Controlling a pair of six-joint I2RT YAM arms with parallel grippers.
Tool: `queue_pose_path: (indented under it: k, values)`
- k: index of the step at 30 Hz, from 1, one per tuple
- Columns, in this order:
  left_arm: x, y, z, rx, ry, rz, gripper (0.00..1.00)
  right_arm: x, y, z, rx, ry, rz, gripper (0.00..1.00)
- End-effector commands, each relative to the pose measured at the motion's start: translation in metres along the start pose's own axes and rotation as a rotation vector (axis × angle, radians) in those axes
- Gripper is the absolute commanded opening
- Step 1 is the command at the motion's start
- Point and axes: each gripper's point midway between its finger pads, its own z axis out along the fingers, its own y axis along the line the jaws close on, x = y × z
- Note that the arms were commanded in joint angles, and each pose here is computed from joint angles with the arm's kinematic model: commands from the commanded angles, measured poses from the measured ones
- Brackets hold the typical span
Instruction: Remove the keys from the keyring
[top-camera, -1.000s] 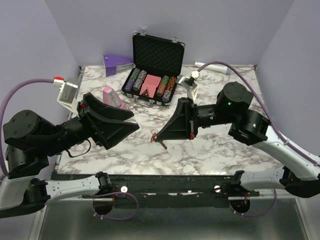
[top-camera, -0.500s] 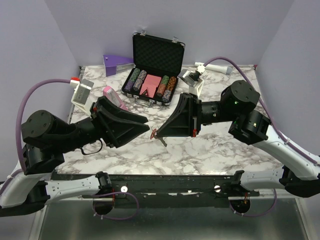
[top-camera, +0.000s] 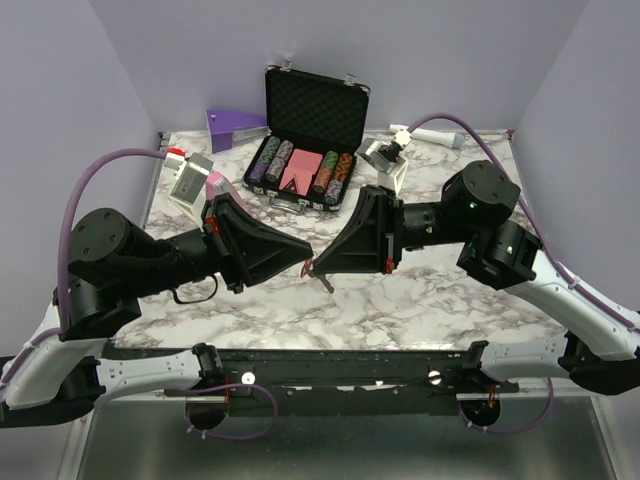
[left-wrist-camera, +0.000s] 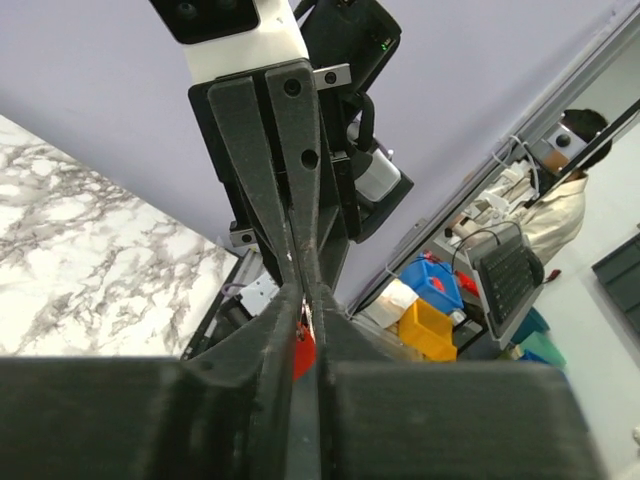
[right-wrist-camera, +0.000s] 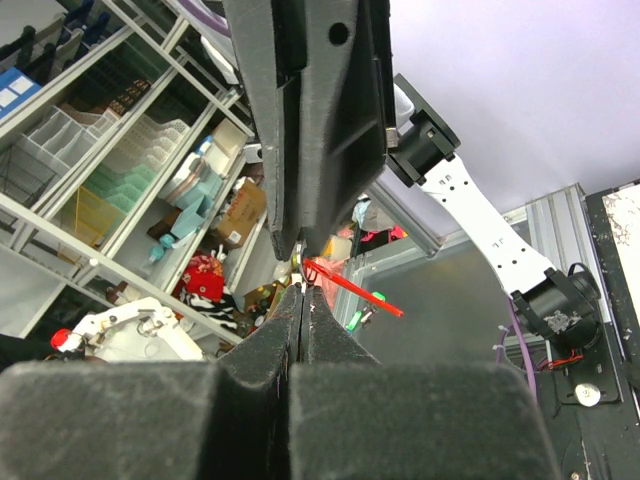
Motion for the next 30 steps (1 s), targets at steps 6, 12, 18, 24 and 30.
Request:
queue_pose_path:
  k: [6, 12, 18, 24, 30]
  values:
    - [0.002, -0.003, 0.003, 0.002, 0.047, 0.018, 0.0, -0.007, 0.01, 0.0, -0.035, -0.01, -0.029, 0.01]
    - [0.01, -0.002, 0.0, -0.015, 0.123, 0.048, 0.0, -0.003, 0.004, 0.0, -0.014, 0.007, -0.022, 0.01]
    - [0.029, -0.004, 0.002, -0.004, 0.282, 0.069, 0.0, 0.006, -0.009, 0.0, 0.04, 0.058, -0.013, 0.01]
    - [0.048, 0.001, 0.008, 0.001, 0.393, 0.062, 0.0, 0.012, -0.015, 0.001, 0.062, 0.086, 0.0, 0.01]
    - [0.062, 0.004, 0.013, 0.005, 0.458, 0.034, 0.0, 0.015, -0.017, 0.0, 0.071, 0.098, 0.0, 0.01]
